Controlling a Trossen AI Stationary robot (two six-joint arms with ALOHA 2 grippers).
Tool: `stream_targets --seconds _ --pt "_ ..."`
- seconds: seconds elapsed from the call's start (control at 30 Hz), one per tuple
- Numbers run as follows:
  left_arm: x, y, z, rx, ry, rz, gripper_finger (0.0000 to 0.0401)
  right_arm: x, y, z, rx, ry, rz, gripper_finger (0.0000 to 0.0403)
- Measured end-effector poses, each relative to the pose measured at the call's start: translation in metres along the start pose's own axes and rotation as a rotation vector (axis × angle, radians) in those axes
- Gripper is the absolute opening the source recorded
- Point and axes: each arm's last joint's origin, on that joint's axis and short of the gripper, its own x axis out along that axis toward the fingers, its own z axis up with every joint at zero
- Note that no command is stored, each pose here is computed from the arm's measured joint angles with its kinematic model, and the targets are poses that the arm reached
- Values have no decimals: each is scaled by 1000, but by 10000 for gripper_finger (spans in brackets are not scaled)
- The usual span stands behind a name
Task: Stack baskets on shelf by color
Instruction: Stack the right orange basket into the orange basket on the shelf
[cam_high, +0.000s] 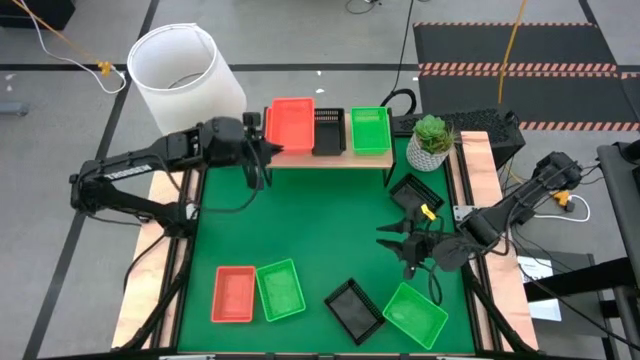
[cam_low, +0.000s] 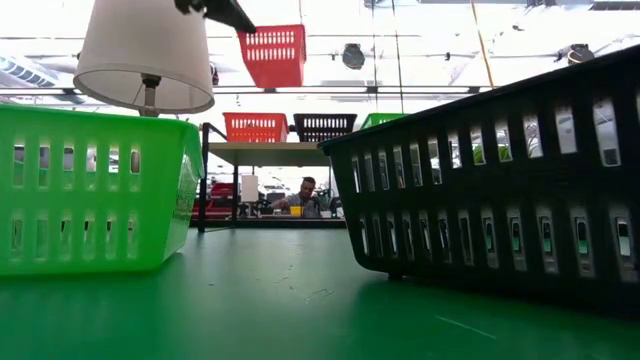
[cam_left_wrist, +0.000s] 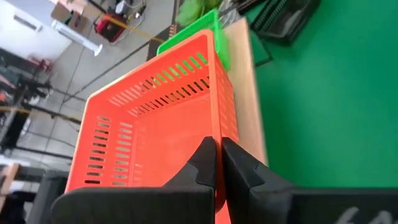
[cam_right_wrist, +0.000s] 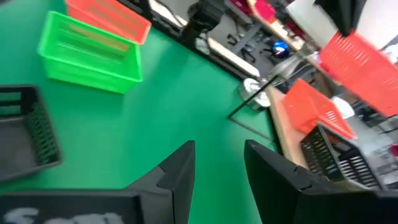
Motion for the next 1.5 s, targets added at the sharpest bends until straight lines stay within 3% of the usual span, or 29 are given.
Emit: stream_targets --seconds 0.4,0.9,1.4,1.5 --pt "23 11 -40 -40 69 -15 6 24 -8 -28 18 24 -103 132" --pt "25 20 -55 -81 92 -37 11 26 -10 -27 44 -2 -119 132" --pt "55 22 -70 -95 170 -103 6 26 -10 -27 44 -2 -119 132" --pt "58 21 -72 -93 179 -109 21 26 -10 -27 44 -2 -119 132"
